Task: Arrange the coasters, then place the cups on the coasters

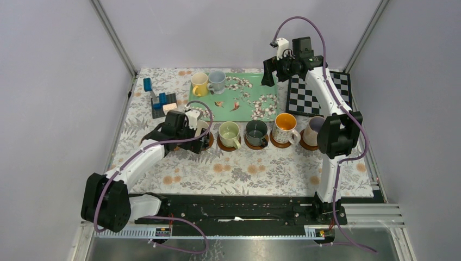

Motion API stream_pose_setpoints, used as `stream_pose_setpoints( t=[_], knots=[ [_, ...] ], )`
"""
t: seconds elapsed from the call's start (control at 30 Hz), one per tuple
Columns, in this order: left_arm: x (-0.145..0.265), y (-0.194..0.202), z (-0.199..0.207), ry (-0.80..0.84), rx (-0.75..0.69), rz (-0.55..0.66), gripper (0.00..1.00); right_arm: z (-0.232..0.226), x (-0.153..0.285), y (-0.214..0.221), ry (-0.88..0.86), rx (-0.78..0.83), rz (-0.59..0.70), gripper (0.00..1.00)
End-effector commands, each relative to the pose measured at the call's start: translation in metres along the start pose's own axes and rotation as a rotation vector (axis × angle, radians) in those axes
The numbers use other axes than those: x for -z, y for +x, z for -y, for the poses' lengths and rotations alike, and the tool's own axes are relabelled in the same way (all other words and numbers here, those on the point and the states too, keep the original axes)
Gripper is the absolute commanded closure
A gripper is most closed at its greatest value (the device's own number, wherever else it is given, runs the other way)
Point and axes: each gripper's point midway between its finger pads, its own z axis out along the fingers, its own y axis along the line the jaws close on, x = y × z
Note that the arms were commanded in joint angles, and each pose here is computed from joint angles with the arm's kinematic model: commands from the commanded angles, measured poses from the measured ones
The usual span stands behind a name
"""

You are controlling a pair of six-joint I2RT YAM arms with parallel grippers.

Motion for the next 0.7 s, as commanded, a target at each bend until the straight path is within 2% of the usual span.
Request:
stream_pose_setpoints(
  t=[0.0, 0.2, 0.47, 0.63, 0.67],
  knots=[
    [0.003, -0.034, -0.003, -0.025, 0.021, 0.093, 0.01, -0.004, 0.016, -0.017, 0.002, 0.021, 0.049, 0.02],
    [0.011, -0.034, -0.001, -0.018, 0.010, 0.071, 0.01, -0.004, 0.016, -0.017, 0.003, 0.023, 0.049, 0.02],
    [0.047, -0.013, 0.009, 0.076, -0.154, -0.028, 0.01, -0.006, 0.014, -0.016, -0.009, 0.025, 0.048, 0.02],
    [0.082, -0.037, 0.006, 0.146, -0.180, 0.019, 0.01, -0.007, 0.014, -0.017, -0.017, 0.026, 0.051, 0.02],
    [0.090, -0.054, 0.004, 0.147, -0.180, 0.055, 0.01, -0.007, 0.014, -0.017, -0.017, 0.024, 0.051, 0.02]
  ],
)
